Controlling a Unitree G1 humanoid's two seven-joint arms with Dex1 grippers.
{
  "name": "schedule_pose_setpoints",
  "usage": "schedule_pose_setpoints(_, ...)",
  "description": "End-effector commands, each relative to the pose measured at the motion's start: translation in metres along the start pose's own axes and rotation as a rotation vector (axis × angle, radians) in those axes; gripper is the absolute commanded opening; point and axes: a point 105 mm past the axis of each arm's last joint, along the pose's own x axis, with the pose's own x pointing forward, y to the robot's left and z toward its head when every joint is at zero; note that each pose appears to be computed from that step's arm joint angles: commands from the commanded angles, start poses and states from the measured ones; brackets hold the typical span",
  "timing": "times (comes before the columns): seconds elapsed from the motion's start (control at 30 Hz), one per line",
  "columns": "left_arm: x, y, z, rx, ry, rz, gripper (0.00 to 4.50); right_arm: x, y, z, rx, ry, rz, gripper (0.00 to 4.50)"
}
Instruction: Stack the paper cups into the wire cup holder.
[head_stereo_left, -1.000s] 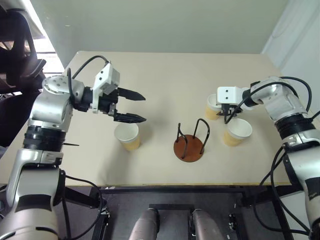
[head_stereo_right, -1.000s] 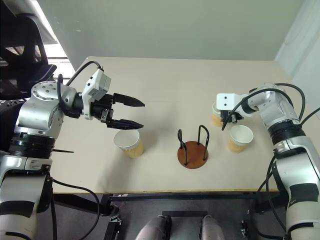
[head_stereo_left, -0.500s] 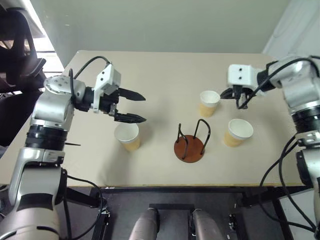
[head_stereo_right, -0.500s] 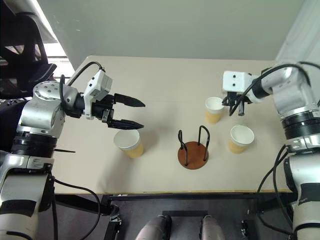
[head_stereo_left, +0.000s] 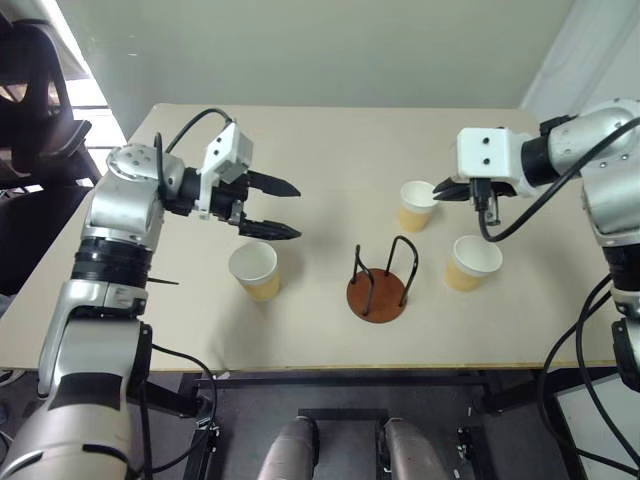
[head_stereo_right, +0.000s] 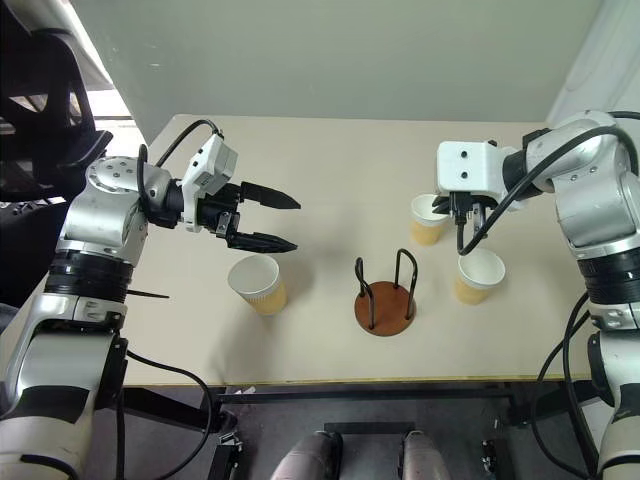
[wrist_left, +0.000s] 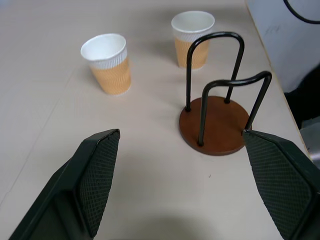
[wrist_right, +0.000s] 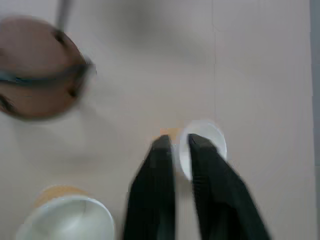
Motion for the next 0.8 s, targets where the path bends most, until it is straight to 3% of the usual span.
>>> schedule_pose_setpoints(0.03,-0.007,0.001,0.012,0.050,-0.006,0.014,4.22,0.011,-0.008,-0.008,-0.048,0.035,-0.046,1.57)
schedule_pose_setpoints(0.07,-0.008,0.001,0.012,0.050,-0.005,0.016,4.22,0.016,-0.009,-0.010,-0.052,0.039,-0.050,1.91)
schedule_pose_setpoints(0.5,-0.014,-0.001,0.012,0.051,0.006,0.039,4.22,0.068,-0.013,-0.019,-0.109,0.077,-0.030,1.91)
schedule_pose_setpoints(0.8,-0.016,-0.002,0.012,0.051,0.009,0.043,4.22,0.081,-0.012,-0.029,-0.140,0.139,0.000,1.91)
